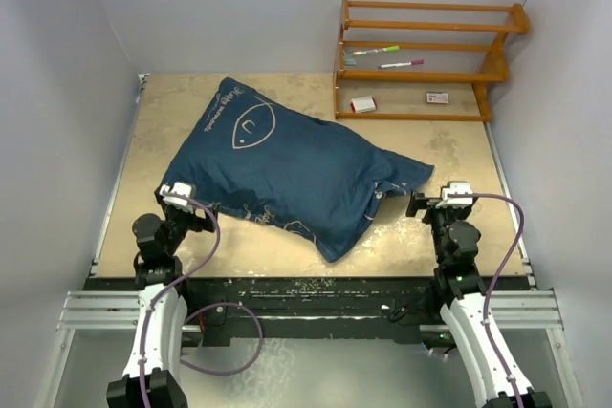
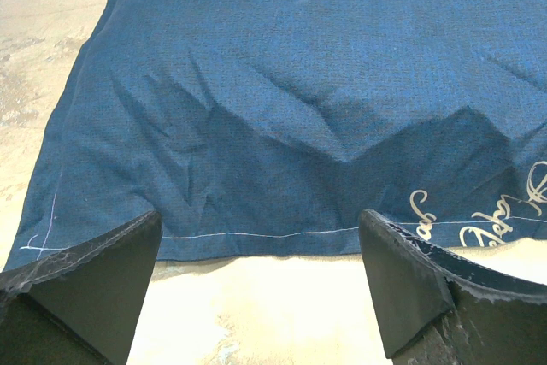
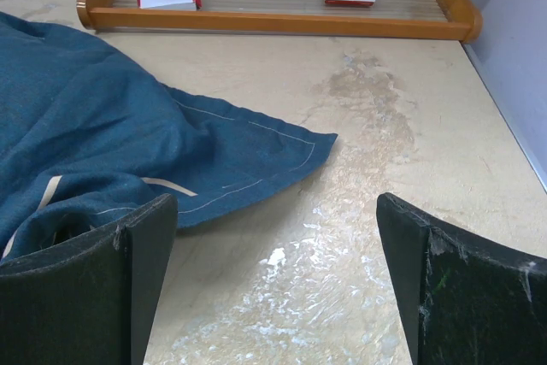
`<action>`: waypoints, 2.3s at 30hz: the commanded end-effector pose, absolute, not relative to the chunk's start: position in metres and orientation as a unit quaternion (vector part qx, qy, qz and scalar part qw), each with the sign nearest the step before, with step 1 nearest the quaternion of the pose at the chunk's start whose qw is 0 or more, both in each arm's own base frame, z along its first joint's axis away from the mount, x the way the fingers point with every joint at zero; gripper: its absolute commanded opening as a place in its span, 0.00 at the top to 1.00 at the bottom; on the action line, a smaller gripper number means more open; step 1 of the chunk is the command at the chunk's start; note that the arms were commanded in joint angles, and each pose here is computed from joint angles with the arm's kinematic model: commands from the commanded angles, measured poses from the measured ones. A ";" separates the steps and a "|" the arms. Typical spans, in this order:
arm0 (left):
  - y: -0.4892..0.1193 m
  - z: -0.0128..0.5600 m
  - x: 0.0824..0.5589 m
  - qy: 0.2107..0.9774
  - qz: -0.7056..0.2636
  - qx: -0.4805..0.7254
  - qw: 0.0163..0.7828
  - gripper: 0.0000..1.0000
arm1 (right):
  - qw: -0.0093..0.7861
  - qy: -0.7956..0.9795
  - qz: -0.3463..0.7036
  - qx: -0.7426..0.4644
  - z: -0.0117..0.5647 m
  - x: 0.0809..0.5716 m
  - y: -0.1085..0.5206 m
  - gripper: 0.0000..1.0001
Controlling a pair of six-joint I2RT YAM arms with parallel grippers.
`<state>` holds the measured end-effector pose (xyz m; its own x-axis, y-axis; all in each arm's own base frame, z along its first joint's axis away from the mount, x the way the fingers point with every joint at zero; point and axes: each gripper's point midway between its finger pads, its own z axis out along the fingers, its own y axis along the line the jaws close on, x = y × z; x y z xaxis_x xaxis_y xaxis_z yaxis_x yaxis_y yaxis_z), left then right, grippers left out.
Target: Remove the pillowcase from the pillow
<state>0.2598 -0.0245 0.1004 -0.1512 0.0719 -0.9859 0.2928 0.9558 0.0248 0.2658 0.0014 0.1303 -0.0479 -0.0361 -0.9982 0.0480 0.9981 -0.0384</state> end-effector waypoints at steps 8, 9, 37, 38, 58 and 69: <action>-0.028 0.113 0.263 0.737 -0.082 0.143 0.656 0.01 | 0.707 0.706 -0.036 0.015 0.145 0.268 -0.002 0.00; -0.027 0.113 0.263 0.737 -0.082 0.143 0.656 0.01 | 0.707 0.706 -0.036 0.014 0.144 0.268 -0.002 0.00; -0.129 0.204 0.297 0.780 -0.219 0.457 0.365 0.01 | 0.656 0.636 0.182 0.365 0.232 0.256 -0.004 0.00; -0.138 0.198 0.293 0.775 -0.217 0.475 0.356 0.01 | 0.647 0.629 0.219 0.371 0.231 0.254 0.005 0.00; -0.287 0.086 0.241 0.619 -0.168 0.723 0.256 0.01 | 0.538 0.788 0.182 0.238 0.222 0.260 0.046 0.00; -0.289 0.033 0.266 0.598 -0.057 0.750 0.276 0.27 | 0.526 0.800 0.162 0.239 0.238 0.262 0.042 0.00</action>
<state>0.2490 -0.2914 0.0527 0.2238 0.8564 -0.4653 0.9634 -0.1219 0.2389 0.2607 0.0423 0.2190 -0.3455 0.5666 -0.7481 0.2253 0.8239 0.5200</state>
